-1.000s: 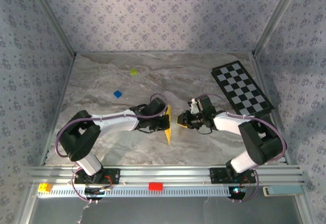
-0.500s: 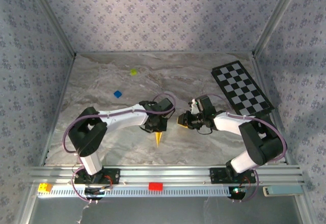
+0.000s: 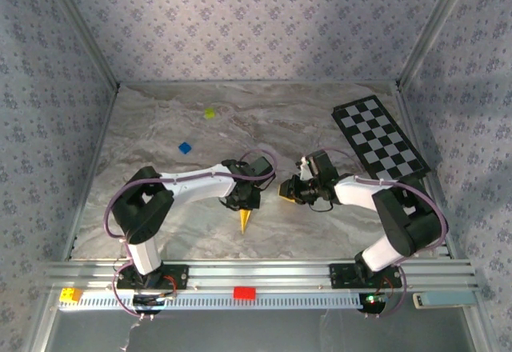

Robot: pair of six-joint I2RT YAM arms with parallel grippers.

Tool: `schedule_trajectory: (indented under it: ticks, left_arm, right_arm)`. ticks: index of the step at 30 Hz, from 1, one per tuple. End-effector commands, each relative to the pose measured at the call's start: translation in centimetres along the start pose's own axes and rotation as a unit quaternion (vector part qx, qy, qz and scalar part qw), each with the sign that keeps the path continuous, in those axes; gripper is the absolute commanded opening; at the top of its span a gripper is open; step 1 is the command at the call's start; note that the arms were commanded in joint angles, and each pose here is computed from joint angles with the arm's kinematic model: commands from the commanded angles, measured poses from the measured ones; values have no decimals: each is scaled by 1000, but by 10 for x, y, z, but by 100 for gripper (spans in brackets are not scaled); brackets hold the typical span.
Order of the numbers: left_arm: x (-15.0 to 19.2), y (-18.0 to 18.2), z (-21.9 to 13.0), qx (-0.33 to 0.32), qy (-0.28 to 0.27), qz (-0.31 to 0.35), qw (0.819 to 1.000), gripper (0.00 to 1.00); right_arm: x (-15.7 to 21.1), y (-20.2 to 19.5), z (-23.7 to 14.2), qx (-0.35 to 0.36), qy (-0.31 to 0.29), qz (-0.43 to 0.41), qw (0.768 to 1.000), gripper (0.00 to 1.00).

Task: Fold a paper plane with a square sheet of paper (pick it up from the middle)
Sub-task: Move a paper plane to the center of the table.

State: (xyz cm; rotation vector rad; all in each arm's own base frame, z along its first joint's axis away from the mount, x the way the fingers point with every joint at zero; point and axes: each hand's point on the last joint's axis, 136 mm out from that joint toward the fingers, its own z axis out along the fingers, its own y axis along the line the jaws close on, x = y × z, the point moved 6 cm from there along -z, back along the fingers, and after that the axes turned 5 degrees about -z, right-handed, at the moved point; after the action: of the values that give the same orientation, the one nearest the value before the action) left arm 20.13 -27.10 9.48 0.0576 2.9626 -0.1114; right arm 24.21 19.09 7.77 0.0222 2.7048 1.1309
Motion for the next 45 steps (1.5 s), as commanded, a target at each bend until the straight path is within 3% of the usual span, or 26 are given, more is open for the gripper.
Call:
schedule_trajectory:
  ticks: [1, 21, 34, 45]
  left_arm:
    - [1, -1, 0, -12, 1, 8, 1000, 12]
    - [6, -3, 11, -29, 10, 16, 999, 18]
    - [16, 2, 40, -70, 24, 2, 997, 19]
    - [13, 3, 39, -76, 2, -23, 997, 21]
  right_arm:
    - [1, -1, 2, 1, 7, 2, 1000, 24]
    - [2, -3, 6, 9, 16, 6, 1000, 24]
    - [0, -1, 1, 12, 7, 3, 1000, 24]
    - [-1, -1, -8, 28, -11, -3, 1000, 24]
